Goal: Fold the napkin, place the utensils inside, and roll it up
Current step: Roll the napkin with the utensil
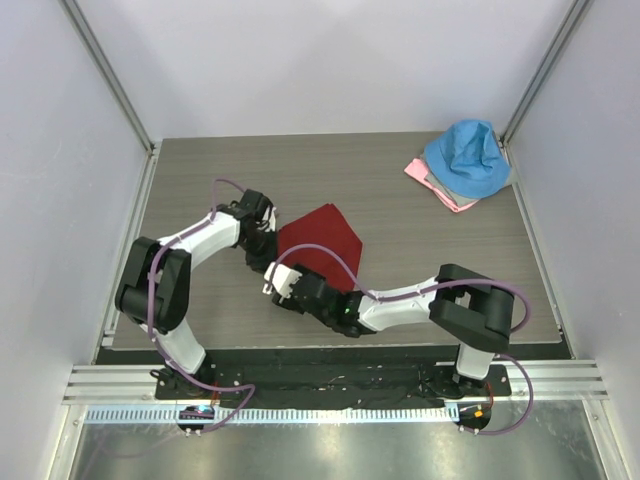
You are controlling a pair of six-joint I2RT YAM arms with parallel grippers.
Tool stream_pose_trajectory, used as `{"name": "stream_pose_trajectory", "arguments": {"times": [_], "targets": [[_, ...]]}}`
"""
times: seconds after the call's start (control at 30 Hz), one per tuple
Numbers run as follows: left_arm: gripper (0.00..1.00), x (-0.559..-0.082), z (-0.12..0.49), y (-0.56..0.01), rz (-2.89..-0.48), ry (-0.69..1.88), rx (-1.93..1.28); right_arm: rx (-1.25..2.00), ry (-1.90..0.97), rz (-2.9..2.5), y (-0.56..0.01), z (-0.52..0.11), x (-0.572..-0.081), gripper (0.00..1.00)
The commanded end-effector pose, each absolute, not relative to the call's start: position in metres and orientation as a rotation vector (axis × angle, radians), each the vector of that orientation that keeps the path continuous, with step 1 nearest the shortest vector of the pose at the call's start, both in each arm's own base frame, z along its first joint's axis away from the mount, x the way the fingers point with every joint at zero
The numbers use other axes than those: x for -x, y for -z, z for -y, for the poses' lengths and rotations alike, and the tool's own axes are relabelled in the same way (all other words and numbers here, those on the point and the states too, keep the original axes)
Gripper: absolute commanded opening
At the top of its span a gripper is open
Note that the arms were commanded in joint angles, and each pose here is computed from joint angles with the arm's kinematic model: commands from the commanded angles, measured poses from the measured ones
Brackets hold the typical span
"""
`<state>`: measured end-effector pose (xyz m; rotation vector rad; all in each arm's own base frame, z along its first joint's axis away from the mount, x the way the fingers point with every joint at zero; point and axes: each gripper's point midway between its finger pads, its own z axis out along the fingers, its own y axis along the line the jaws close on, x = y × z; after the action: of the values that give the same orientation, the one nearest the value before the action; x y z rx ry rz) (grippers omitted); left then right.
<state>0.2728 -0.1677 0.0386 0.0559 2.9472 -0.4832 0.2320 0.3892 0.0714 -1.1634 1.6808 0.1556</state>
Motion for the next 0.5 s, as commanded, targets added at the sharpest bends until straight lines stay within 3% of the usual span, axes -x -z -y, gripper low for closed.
{"name": "stream_pose_trajectory", "arguments": {"times": [0.0,0.47], "targets": [[0.0,-0.277,0.173,-0.048,-2.946,0.553,-0.067,1.103,-0.186,-1.591,-0.085,-0.41,-0.237,0.6],[0.0,-0.28,0.172,-0.049,-2.94,0.59,-0.058,1.225,-0.091,-1.578,-0.048,-0.415,-0.24,0.57]]}}
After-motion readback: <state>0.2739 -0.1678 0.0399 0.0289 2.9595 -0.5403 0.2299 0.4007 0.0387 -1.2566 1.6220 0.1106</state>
